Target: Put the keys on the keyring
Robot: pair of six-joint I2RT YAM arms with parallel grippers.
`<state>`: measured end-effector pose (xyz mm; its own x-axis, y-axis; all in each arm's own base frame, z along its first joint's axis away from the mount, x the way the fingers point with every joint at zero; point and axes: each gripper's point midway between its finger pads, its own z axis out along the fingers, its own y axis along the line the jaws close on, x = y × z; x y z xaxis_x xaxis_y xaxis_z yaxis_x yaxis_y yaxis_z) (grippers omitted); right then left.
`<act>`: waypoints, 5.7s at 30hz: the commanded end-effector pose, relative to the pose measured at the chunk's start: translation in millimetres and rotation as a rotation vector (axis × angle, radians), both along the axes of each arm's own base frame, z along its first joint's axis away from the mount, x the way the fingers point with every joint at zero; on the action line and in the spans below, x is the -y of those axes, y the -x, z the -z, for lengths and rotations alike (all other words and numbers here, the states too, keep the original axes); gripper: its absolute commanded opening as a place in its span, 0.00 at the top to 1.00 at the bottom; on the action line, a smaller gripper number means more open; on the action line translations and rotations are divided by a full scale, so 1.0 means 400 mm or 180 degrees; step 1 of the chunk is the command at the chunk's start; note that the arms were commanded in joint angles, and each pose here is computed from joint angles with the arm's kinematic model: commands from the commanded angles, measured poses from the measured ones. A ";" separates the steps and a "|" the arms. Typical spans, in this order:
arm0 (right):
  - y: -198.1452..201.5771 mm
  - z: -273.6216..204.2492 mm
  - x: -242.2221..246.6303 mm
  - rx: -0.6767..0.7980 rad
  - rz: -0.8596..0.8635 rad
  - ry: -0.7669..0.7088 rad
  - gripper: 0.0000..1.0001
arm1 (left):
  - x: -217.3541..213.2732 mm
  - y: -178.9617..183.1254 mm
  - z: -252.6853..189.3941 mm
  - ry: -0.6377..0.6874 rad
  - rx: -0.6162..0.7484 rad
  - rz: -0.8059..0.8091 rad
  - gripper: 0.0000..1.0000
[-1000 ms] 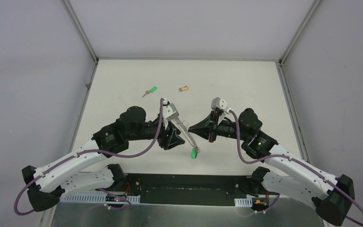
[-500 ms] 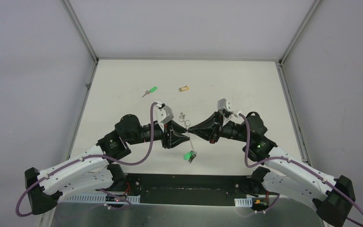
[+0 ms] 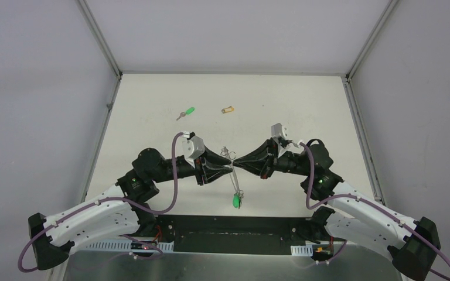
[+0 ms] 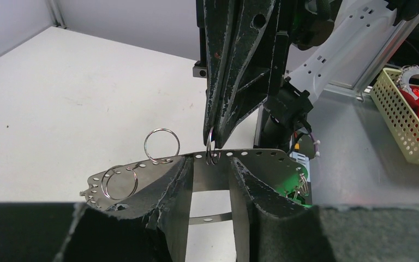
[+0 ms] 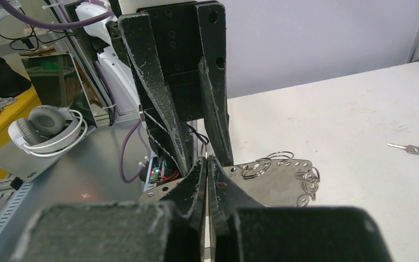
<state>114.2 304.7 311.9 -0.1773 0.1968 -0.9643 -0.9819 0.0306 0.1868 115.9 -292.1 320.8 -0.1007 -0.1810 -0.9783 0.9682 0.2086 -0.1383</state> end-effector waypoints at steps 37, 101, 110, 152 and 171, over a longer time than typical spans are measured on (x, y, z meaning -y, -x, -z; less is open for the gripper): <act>0.010 -0.035 0.006 0.0143 -0.0042 -0.0115 1.00 | -0.014 0.020 -0.091 0.0247 0.0222 0.0068 1.00; 0.001 0.163 -0.082 -0.0426 0.0112 0.1391 0.38 | -0.056 -0.030 0.038 -0.1866 -0.2090 -0.0801 1.00; -0.018 0.205 -0.084 -0.0248 0.0398 0.1585 0.73 | -0.045 -0.029 0.055 -0.1893 -0.2228 -0.0808 1.00; -0.033 0.202 -0.080 0.0115 0.0856 0.1906 1.00 | -0.052 -0.016 0.118 -0.2324 -0.2643 -0.0923 1.00; -0.040 0.210 -0.077 0.0228 0.1006 0.2010 1.00 | -0.028 -0.004 0.138 -0.2435 -0.2760 -0.0754 1.00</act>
<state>120.7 325.5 194.1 -0.1778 -0.4484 -0.8760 -0.9288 0.3707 -0.0013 121.3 -274.6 248.4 -0.8279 0.3350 -0.4499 0.5334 0.7184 -0.4466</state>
